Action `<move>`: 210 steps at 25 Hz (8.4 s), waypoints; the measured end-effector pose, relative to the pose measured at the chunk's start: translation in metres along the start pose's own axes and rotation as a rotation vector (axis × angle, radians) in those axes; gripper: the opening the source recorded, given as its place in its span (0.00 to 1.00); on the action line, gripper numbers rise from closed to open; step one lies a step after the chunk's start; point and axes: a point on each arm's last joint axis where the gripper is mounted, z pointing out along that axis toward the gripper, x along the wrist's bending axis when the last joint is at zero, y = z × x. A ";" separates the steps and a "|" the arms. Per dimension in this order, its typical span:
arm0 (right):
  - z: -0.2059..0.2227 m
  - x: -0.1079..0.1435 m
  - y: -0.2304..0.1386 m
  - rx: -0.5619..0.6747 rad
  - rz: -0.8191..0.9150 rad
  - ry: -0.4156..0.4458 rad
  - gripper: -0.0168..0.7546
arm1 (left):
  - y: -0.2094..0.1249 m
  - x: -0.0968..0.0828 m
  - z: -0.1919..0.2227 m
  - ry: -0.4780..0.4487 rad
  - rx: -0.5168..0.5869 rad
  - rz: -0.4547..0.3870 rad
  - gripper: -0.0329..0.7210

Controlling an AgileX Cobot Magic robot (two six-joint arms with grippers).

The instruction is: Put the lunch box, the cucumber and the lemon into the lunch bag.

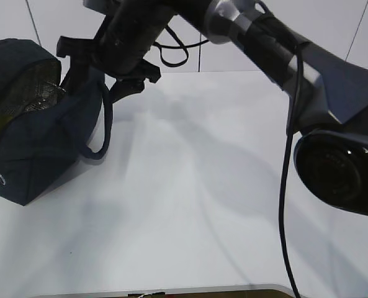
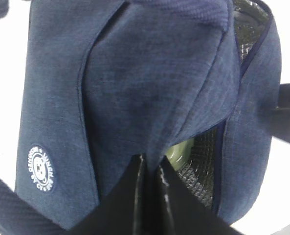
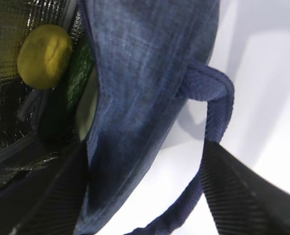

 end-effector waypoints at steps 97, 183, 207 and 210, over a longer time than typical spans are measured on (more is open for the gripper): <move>-0.128 -0.015 -0.024 0.038 -0.516 -0.507 0.03 | -0.023 -0.144 0.046 -0.507 0.117 0.056 0.03; -0.248 0.013 -0.064 -0.170 -0.444 -0.453 0.36 | -0.050 -0.144 0.021 -0.158 0.217 0.213 0.37; -0.233 -0.034 -0.199 -0.448 -0.469 -0.252 0.36 | -0.122 -0.167 -0.073 0.009 0.074 0.370 0.37; -0.215 -0.047 -0.217 -0.482 -0.455 -0.226 0.36 | -0.131 -0.168 -0.090 0.001 0.028 0.387 0.37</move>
